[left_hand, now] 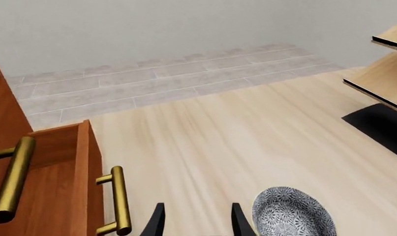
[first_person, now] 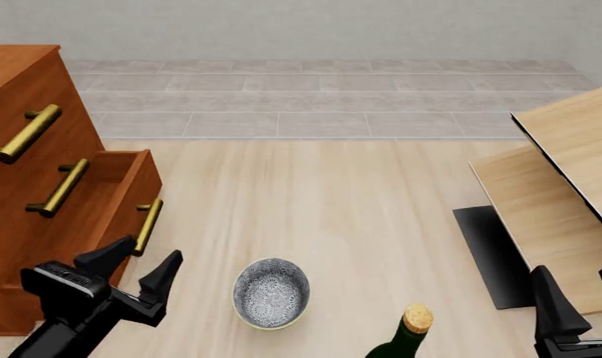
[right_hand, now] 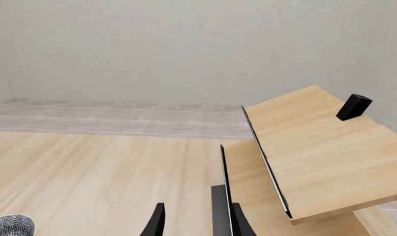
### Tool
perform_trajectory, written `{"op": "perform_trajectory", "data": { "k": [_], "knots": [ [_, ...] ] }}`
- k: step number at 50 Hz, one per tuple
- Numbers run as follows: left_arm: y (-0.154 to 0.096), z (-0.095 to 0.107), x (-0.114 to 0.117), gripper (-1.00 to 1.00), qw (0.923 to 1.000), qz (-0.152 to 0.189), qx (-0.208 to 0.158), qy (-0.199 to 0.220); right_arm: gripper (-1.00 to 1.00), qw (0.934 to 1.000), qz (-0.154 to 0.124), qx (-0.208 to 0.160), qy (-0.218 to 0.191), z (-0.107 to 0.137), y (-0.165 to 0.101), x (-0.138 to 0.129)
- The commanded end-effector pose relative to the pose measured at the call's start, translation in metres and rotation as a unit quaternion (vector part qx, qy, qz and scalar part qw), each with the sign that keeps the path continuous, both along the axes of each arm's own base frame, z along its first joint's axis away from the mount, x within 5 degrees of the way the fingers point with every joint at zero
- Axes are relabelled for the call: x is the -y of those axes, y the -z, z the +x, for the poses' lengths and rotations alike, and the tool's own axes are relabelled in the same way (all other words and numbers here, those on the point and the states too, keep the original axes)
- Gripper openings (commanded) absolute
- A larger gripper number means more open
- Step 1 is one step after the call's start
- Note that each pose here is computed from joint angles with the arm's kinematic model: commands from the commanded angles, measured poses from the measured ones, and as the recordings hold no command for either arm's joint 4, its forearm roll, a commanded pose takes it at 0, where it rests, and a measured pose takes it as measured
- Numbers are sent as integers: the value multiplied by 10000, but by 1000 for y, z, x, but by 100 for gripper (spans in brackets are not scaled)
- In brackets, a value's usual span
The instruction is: Close the bottom drawer of the cabinet.
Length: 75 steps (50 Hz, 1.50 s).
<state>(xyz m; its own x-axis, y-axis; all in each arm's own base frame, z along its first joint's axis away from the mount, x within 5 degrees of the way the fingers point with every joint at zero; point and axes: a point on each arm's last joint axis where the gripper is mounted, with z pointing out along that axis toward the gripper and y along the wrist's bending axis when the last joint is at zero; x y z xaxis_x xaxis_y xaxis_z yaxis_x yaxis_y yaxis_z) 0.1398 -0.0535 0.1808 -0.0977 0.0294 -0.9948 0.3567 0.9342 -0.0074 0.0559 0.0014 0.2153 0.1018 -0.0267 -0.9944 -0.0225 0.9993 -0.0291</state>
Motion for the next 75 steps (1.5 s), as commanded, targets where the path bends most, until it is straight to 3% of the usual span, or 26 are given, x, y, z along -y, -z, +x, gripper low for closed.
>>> {"op": "perform_trajectory", "data": {
  "k": [1, 19, 47, 57, 75],
  "knots": [
    [28, 13, 16, 100, 9992, 39, -236, 309, 100, 10000, -17, 0, -16, 0, 0, 0],
    [42, 19, 9, 100, 9976, 44, -689, 7, 100, 10000, -36, 6, -19, 0, 0, 0],
    [64, 51, 4, 100, 9914, -161, -1215, -467, 100, 10000, -58, 17, -23, 0, 0, 0],
    [81, 69, -3, 100, 9874, 48, -1414, -714, 100, 10000, -63, 18, -21, 0, -1, 0],
    [97, 84, -20, 100, 9815, 293, -1539, -1099, 100, 10000, -78, 26, -22, 0, 0, 0]
  ]
}}
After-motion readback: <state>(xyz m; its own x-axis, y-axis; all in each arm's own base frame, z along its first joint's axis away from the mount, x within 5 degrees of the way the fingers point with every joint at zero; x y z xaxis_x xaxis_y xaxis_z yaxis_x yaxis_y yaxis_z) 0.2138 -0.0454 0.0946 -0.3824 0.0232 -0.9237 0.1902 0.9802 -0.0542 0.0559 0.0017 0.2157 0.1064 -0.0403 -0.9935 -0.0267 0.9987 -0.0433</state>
